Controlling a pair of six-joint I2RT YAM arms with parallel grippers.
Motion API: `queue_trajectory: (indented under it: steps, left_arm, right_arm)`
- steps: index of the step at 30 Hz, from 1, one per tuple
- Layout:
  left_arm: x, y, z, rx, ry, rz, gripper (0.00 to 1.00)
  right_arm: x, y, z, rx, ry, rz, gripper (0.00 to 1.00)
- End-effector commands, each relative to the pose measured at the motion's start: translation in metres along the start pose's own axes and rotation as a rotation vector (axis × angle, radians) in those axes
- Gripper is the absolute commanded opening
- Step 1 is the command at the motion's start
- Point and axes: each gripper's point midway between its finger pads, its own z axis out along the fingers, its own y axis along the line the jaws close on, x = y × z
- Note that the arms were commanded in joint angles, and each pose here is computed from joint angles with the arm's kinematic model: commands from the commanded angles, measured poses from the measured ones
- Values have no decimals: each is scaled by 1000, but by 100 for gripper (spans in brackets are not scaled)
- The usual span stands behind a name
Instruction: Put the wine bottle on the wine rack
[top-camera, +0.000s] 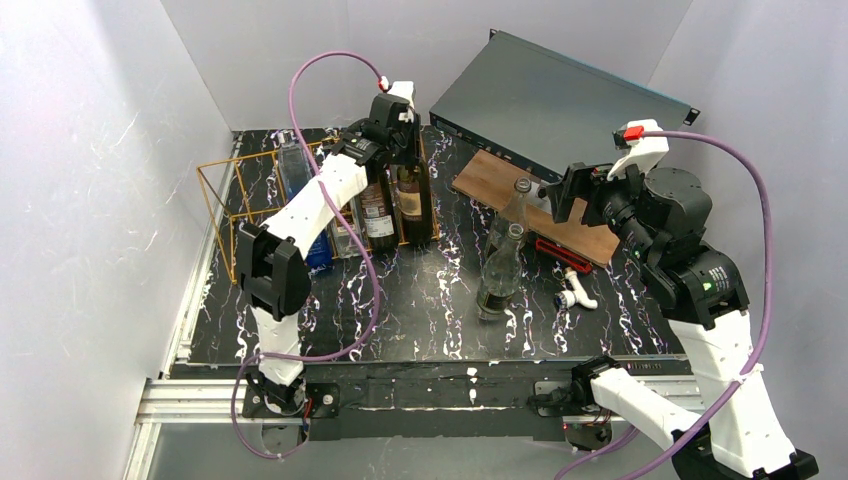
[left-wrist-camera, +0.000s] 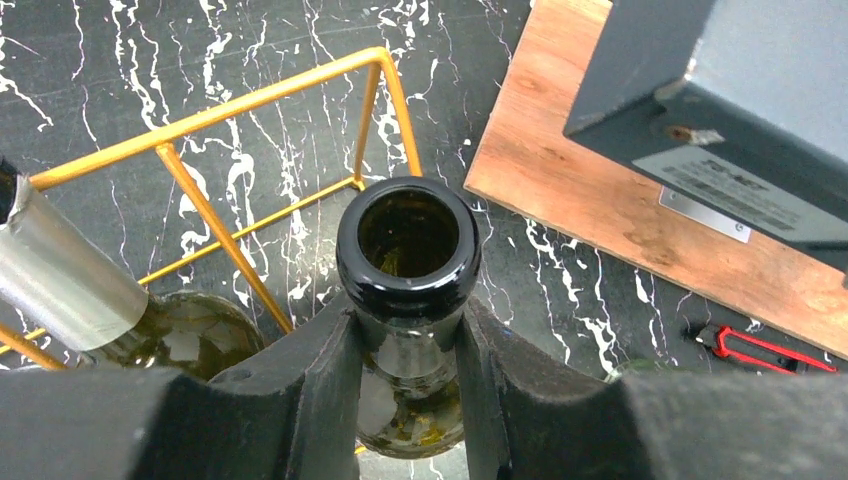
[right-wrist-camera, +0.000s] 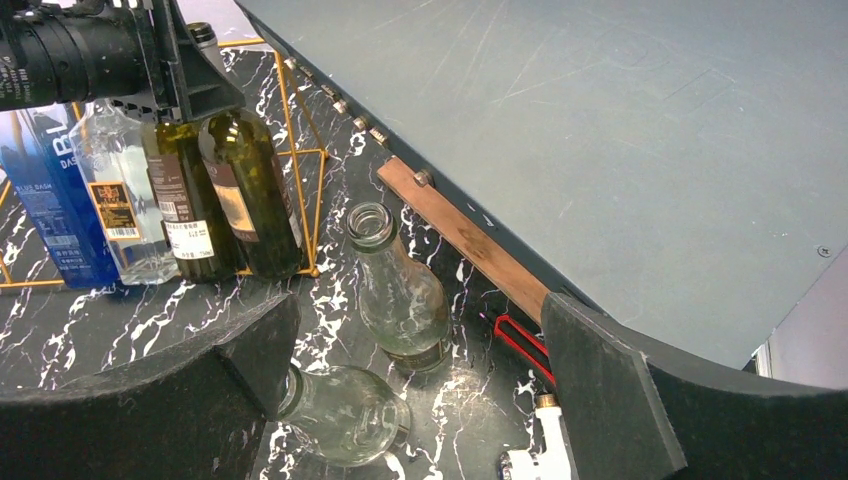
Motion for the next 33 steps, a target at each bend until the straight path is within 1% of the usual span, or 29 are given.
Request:
queue_trajectory:
  steps: [1, 7, 15, 22, 26, 31, 33]
  left_arm:
    - [8, 13, 5, -48, 38, 12, 0]
    - [16, 24, 19, -88, 57, -17, 0]
    - [21, 26, 38, -83, 80, -42, 0]
    - [26, 32, 46, -94, 98, -50, 0]
    - [30, 35, 49, -95, 112, -54, 9]
    - [31, 32, 48, -72, 122, -67, 27]
    - [30, 31, 48, -64, 124, -61, 32]
  right_arm:
    - [-17, -1, -2, 8, -54, -6, 100]
    - [-18, -2, 0, 11, -53, -8, 100]
    - [-19, -5, -5, 25, -54, -20, 100]
    - [-24, -6, -7, 29, -68, -15, 100]
    - [-21, -5, -8, 28, -57, -16, 100]
    - [-22, -6, -8, 31, -59, -20, 100]
    - [-23, -4, -7, 24, -63, -11, 100]
